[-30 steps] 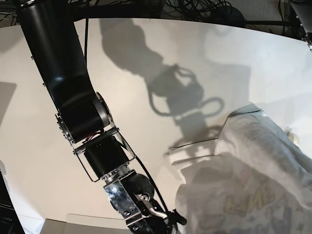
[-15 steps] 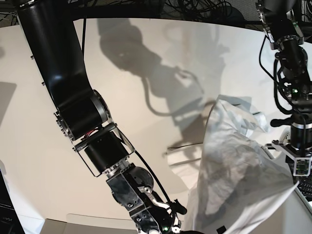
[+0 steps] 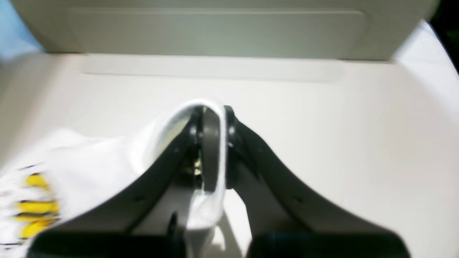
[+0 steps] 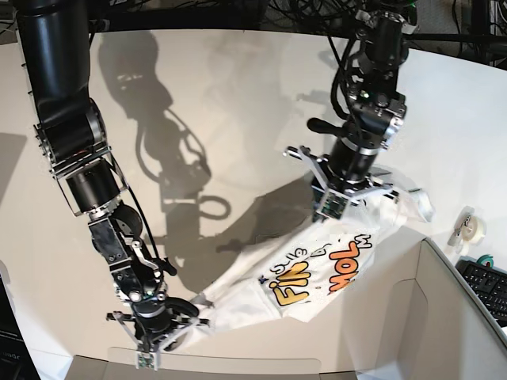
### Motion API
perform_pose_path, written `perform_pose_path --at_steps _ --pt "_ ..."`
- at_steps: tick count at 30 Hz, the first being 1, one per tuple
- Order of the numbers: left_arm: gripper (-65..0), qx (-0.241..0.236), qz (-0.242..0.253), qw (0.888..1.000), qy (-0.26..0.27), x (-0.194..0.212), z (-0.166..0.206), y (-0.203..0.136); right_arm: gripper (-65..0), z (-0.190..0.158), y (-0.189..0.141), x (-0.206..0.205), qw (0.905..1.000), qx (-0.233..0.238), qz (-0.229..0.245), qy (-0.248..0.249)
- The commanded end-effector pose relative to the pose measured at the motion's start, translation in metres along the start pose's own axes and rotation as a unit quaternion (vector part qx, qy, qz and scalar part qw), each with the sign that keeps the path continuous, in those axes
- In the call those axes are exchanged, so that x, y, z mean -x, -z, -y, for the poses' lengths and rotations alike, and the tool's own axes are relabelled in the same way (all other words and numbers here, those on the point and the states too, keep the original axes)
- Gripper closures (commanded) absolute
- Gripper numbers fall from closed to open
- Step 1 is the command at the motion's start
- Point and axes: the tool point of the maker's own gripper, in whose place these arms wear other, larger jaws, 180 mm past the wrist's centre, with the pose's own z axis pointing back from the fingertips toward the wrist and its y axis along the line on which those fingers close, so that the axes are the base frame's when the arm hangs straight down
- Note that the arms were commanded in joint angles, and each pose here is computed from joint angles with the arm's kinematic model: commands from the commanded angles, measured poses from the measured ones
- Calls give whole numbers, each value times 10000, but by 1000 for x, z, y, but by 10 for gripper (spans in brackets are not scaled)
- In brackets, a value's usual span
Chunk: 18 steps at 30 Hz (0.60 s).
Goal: Layout the t-shirt on the table in an organized manner, then fold the t-shirt properly
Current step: 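Lower the shirt onto the table with both grippers, laying it flat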
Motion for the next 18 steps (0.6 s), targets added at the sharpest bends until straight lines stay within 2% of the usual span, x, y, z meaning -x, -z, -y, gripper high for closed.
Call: perform_pose_path --at_steps 1,5,8,13,16,18 --pt "-2 182 143 9997 -41 -6 18 -3 0 25 -2 -28 9989 247 401 -57" --pt "-2 1065 16 9941 -215 2 93 -14 0 74 -5 11 9977 635 69 -239" --pt "-2 1779 -53 9836 -295 4 152 -29 0 101 -10 39 9958 802 -159 -413" --pt "-3 2520 -171 9675 -133 11 210 -44 0 106 -14 66 9900 633 -332 -1214" --pt "-3 2918 -330 9559 9 23 240 -52 0 108 -17 78 9811 718 -358 -1763" --pt "-3 3165 -477 9473 -112 29 251 -57 0 109 -18 81 9748 778 -327 -2066"
